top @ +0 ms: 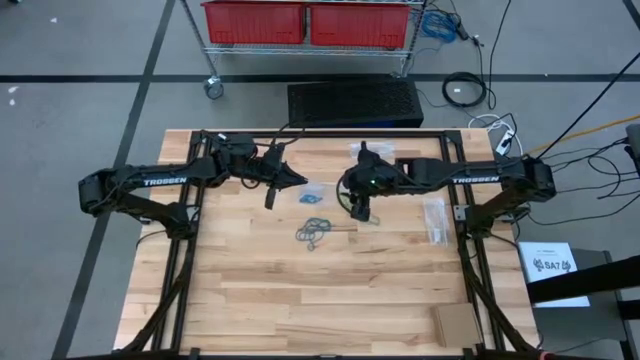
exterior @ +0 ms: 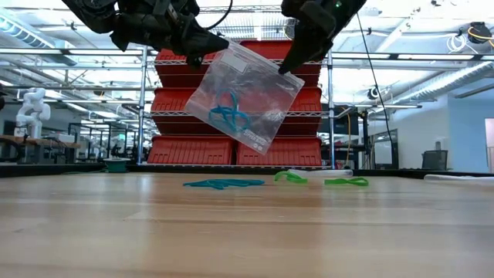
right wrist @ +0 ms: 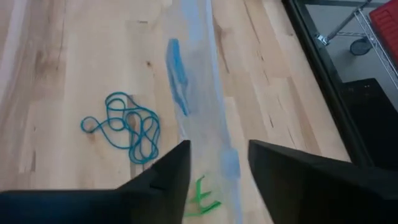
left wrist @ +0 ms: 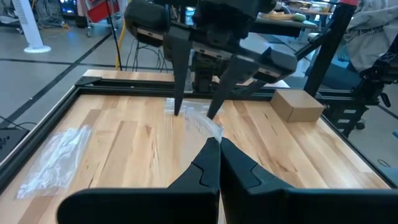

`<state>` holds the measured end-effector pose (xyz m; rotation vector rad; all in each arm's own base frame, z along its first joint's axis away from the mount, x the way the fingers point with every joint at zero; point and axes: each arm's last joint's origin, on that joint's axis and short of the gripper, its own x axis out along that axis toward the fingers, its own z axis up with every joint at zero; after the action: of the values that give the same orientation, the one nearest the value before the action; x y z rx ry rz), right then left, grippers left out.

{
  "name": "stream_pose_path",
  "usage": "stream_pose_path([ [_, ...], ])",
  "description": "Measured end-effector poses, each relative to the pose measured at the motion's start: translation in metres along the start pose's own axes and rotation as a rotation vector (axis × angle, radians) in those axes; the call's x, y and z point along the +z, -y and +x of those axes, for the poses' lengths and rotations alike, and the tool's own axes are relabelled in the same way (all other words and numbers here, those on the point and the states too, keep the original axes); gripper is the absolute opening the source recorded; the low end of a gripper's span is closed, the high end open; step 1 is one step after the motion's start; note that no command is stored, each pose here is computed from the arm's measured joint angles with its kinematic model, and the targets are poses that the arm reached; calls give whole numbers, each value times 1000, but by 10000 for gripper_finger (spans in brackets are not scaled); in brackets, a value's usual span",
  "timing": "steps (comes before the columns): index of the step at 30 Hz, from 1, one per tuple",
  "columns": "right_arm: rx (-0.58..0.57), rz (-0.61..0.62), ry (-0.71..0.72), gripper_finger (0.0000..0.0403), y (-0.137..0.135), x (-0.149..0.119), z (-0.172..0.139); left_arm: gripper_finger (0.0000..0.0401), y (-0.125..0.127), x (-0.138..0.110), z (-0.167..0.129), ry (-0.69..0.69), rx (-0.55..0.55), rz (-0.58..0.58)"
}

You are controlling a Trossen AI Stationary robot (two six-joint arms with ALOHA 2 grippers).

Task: Sort rubber bands
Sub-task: Close the bottom left transparent zip bag, then open the top transparent zip bag

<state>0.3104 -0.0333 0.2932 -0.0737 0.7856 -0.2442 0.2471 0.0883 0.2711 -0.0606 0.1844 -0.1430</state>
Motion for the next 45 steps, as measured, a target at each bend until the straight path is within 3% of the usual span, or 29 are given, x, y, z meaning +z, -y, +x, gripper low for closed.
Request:
stream_pose_path([
  [8, -3, -2, -4, 12, 1, 0, 0, 0, -3, 0, -2, -2, 14, 3],
  [22, -23, 20, -81, 13, 1, -7, -1, 0, 0, 6, -15, 0, 54, 16],
  [27, -30, 51, -68, 33, 1, -6, -1, 0, 0, 2, -19, -63, 140, -1],
  [34, -81, 46, -85, 110, 4, -9, -7, 0, -7, -26, -27, -371, 470, -34],
  [37, -81, 44, -90, 134, 4, -9, -7, 0, -11, -34, -32, -467, 545, -40],
  [45, -79, 48, -85, 155, 4, -9, -10, 0, -25, -61, -46, -697, 712, -98],
])
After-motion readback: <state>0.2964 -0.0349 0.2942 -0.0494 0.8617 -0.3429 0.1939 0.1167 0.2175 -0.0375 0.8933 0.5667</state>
